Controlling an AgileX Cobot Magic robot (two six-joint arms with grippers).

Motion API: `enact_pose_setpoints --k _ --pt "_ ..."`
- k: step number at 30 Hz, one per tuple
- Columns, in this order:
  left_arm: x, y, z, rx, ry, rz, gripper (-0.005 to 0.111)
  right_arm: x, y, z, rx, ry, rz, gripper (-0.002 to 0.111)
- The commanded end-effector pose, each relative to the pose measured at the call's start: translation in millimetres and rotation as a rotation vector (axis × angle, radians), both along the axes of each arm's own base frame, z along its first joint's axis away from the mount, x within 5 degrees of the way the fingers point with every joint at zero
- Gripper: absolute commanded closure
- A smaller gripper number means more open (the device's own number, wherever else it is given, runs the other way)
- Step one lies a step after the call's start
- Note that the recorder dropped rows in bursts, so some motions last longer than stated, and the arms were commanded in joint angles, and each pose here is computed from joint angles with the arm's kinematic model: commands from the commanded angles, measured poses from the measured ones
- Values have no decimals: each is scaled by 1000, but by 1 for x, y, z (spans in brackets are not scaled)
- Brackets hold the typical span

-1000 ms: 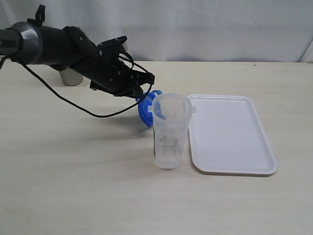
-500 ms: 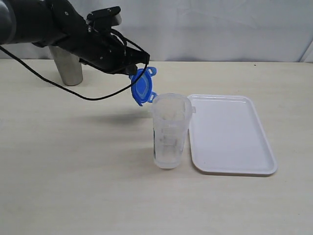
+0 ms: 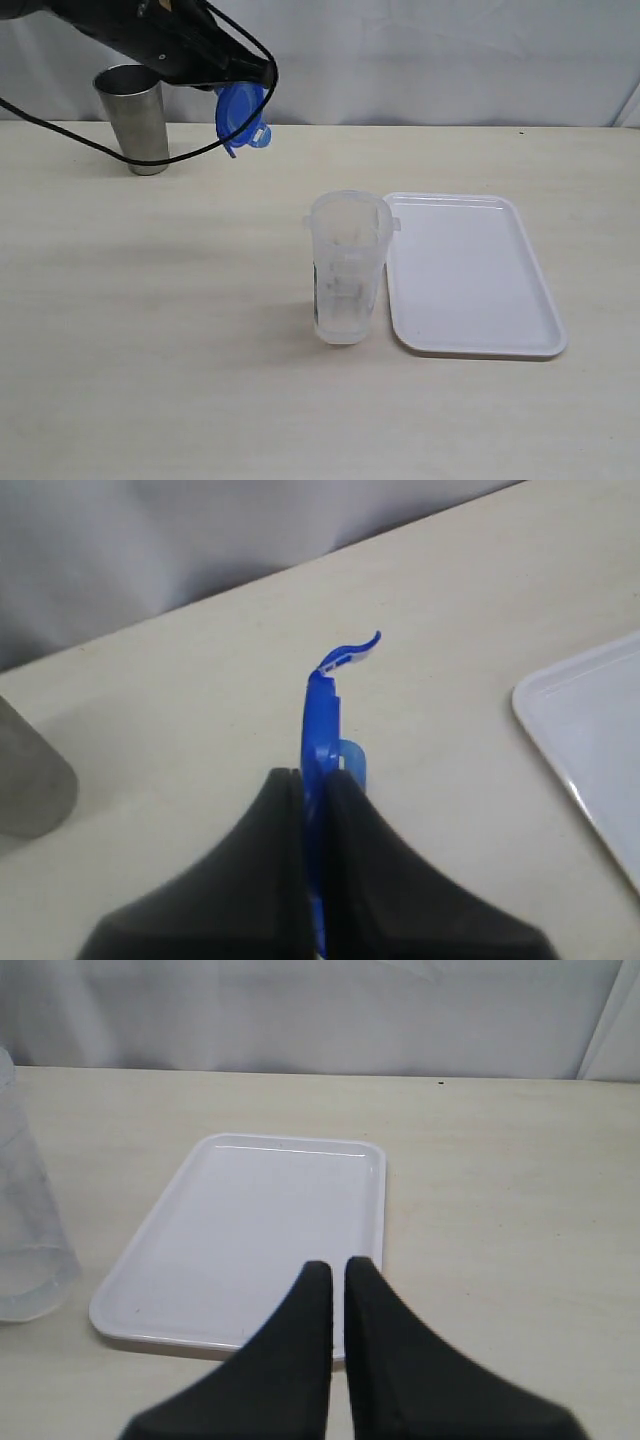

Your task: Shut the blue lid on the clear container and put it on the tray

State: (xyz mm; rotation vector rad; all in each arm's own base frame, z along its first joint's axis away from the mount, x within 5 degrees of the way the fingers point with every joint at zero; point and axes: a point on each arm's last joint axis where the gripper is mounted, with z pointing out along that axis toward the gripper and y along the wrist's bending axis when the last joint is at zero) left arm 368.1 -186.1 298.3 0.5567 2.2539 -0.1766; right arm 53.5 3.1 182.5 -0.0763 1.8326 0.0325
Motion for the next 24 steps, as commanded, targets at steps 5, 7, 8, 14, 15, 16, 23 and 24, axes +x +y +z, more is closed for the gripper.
enact_pose_setpoints --k 5,7,8,14,15,16,23,24 --pt "-30 -21 31 247 -196 -20 107 0 0 -1 1 -4 -5 104" --pt "-37 -30 33 305 -228 -45 107 0 0 -1 1 -4 -5 104" --pt "-41 -34 34 331 -243 -55 107 0 0 -1 1 -4 -5 104" --pt "-67 -71 41 424 -367 -184 107 0 0 -1 1 -4 -5 104" --pt "-70 -73 41 438 -377 -194 107 0 0 -1 1 -4 -5 104" --pt "-76 -79 43 477 -407 -215 107 0 0 -1 1 -4 -5 104" --pt "-96 -99 31 616 -521 -348 107 0 0 -1 1 -4 -5 104" --pt "-97 -98 26 637 -524 -361 107 0 0 -1 1 -4 -5 104"
